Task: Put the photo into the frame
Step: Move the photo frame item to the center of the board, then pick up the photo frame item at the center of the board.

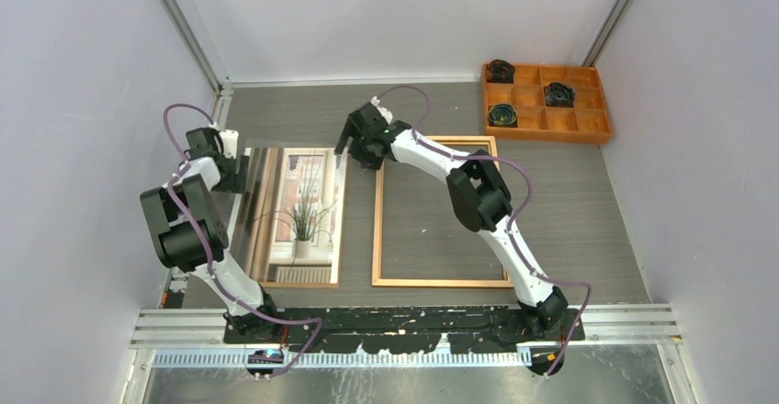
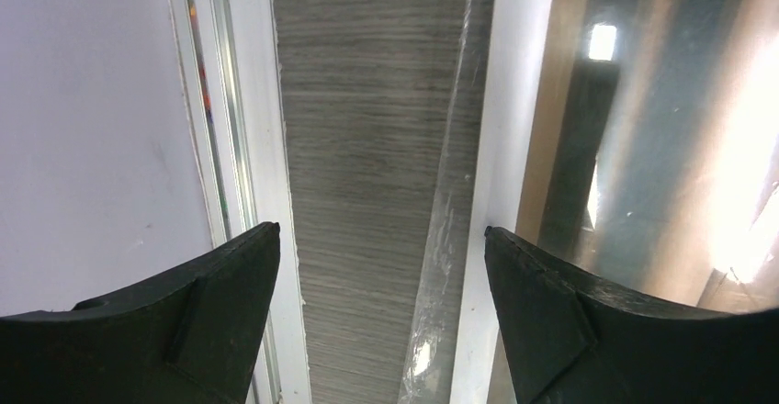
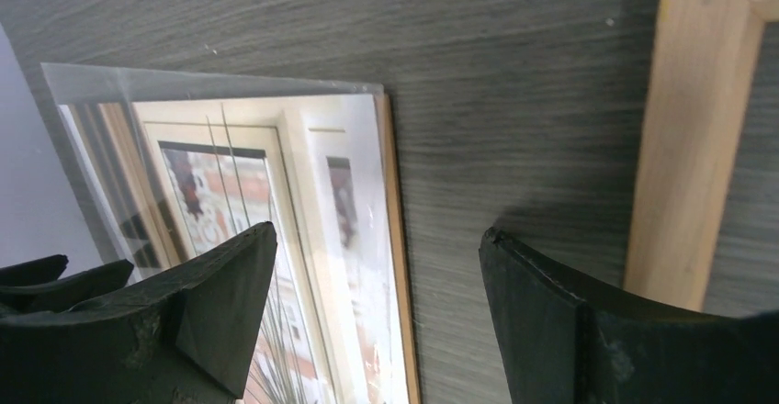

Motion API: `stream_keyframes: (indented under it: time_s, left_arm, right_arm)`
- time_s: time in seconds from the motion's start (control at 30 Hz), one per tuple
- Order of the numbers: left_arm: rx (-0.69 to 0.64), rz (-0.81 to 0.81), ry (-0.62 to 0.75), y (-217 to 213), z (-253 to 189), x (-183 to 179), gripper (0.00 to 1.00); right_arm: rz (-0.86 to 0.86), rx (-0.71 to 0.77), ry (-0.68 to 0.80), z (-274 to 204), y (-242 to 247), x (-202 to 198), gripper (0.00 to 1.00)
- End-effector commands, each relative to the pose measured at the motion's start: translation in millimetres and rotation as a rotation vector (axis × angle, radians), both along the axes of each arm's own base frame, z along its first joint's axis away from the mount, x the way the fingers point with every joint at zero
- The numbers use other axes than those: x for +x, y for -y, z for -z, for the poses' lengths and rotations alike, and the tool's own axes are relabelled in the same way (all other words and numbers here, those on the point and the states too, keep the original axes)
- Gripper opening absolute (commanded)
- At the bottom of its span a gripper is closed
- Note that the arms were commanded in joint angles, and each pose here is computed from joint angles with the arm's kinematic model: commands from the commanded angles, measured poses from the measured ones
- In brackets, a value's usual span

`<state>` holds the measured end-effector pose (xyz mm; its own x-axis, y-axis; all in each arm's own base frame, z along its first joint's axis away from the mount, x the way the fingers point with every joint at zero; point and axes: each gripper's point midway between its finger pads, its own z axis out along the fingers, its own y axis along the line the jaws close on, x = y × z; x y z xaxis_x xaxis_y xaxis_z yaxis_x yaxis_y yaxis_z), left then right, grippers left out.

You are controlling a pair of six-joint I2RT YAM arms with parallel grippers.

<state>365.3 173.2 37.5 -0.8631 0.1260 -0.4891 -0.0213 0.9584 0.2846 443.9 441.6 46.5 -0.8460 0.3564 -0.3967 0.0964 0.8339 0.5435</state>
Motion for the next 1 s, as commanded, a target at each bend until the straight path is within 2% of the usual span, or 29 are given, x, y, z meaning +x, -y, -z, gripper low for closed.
stream_keyframes:
  time_s: [0.0,0.33,0.43,0.57,0.67,0.8,0.97]
  left_arm:
    - [-0.001,0.032,-0.052,15.1,19.9,-8.5,0.84]
    - [0.013,0.091,-0.062,30.5,30.1,-7.5,0.85]
    - [-0.024,0.108,-0.064,38.6,29.3,-7.4,0.85]
    - [-0.157,0.126,-0.045,56.9,-3.4,-4.7,0.88]
    - [-0.196,0.111,0.019,51.6,-40.1,3.5,0.89]
    - [-0.091,0.068,0.085,17.9,-68.8,12.4,0.88]
    - [0.142,0.001,0.06,-27.8,-52.9,12.9,0.86]
  right_arm:
    - [0.012,-0.009,-0.013,19.0,-2.7,8.4,0.86]
    - [0.028,0.055,0.003,24.6,-9.5,25.0,0.86]
    - [0.013,0.098,-0.003,22.8,-15.3,25.6,0.85]
    - [0.011,0.102,-0.013,21.6,-15.0,22.2,0.85]
    - [0.013,0.094,-0.027,24.1,-11.6,14.4,0.85]
    - [0.006,0.079,-0.041,27.7,-7.4,1.2,0.85]
    - [-0.004,0.07,-0.059,29.7,-7.3,-10.3,0.85]
